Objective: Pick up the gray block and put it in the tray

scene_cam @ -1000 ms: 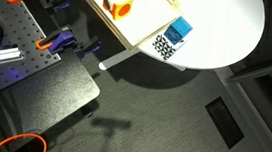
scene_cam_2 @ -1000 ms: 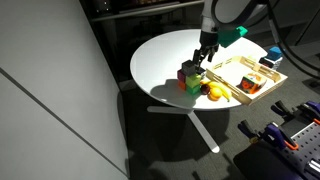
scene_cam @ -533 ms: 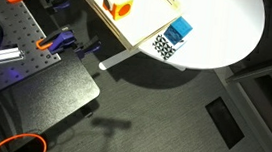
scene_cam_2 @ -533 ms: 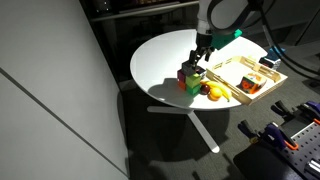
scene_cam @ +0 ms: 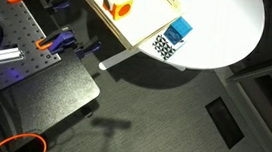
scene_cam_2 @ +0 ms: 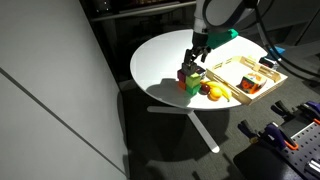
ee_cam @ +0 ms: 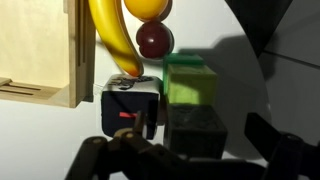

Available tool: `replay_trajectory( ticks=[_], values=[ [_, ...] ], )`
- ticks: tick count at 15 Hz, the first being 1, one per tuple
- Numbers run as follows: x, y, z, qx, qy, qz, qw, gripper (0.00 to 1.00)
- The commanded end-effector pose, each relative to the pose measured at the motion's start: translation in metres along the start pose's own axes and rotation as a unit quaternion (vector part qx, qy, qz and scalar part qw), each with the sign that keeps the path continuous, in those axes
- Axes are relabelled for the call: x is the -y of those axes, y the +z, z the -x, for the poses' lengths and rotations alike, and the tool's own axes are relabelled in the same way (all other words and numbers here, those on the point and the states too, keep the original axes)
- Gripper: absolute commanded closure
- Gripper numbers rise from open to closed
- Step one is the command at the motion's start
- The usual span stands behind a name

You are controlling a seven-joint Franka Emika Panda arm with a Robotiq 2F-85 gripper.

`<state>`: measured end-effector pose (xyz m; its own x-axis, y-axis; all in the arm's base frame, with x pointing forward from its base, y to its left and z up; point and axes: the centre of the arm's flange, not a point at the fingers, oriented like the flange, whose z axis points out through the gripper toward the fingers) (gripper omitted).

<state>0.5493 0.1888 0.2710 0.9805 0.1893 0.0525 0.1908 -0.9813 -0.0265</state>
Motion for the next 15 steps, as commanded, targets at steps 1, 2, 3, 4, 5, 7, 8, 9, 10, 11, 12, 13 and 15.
replay_trajectory(
  ticks=[1,2,3,4,5,7,8,9,10,11,12,13,15],
  values=[
    [0.0033,-0.0062,-0.0093,-0.003,0.004,-0.008,1.0,0.0],
    [0.0026,-0.0058,-0.0106,-0.004,0.003,-0.007,1.0,0.0],
    [0.0018,-0.0049,-0.0118,-0.006,0.003,-0.004,1.0,0.0],
    [0.0014,-0.0042,-0.0127,-0.005,0.004,-0.005,1.0,0.0],
    [0.0009,-0.0031,-0.0136,-0.006,0.004,-0.004,1.0,0.0],
    [0.0006,-0.0009,-0.0156,-0.006,0.004,-0.002,1.0,0.0],
    [0.0001,-0.0005,-0.0165,-0.007,0.004,-0.001,1.0,0.0],
    [-0.0004,-0.0003,-0.0165,-0.006,0.003,0.001,1.0,0.0],
    [-0.0009,-0.0016,-0.0151,-0.004,0.002,-0.001,1.0,0.0],
    [-0.0004,0.0009,-0.0072,-0.003,0.004,-0.003,1.0,0.0],
    [-0.0006,0.0009,-0.0077,-0.003,0.004,-0.003,1.0,0.0],
    [-0.0006,0.001,-0.008,-0.003,0.004,-0.003,1.0,0.0],
    [-0.0006,0.0013,-0.0081,-0.003,0.004,-0.003,1.0,0.0]
  ],
)
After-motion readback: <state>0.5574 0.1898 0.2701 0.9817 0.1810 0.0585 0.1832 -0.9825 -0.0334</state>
